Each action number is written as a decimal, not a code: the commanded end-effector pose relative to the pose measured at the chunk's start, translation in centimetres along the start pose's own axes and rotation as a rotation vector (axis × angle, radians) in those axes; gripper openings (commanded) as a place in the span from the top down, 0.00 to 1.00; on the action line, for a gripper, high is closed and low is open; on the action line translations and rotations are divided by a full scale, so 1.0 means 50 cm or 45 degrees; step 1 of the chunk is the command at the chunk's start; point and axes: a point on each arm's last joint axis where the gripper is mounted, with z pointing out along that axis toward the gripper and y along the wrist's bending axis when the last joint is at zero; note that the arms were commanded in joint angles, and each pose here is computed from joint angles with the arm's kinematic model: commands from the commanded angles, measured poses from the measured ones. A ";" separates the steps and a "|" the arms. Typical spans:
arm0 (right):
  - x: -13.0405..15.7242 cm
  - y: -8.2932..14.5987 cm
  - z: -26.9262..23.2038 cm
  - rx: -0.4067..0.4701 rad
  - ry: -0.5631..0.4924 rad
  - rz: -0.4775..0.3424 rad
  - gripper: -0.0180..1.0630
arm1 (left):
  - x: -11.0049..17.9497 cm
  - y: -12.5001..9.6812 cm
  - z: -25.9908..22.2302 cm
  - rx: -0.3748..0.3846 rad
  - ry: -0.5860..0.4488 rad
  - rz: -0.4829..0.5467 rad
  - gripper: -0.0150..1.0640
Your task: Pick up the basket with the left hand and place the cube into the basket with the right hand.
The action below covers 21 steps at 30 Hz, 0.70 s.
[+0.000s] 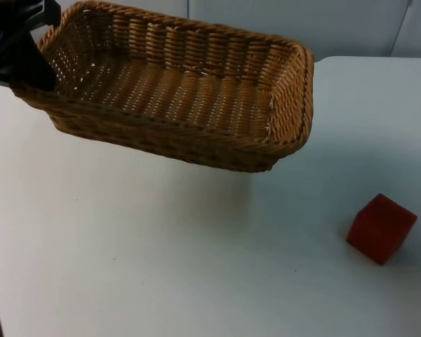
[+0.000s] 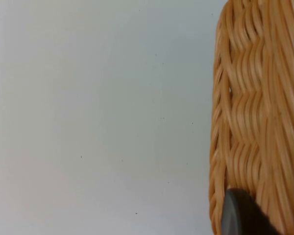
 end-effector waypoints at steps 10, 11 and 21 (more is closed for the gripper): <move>-0.009 0.182 0.120 -0.109 0.398 -0.620 0.01 | -0.006 -0.007 -0.010 0.023 -0.042 -0.039 0.99; -0.009 0.182 0.120 -0.109 0.398 -0.620 0.01 | -0.006 -0.007 -0.010 0.023 -0.042 -0.039 0.99; -0.030 0.178 0.140 -0.046 0.282 -0.679 0.01 | -0.006 -0.007 -0.010 0.023 -0.042 -0.039 0.99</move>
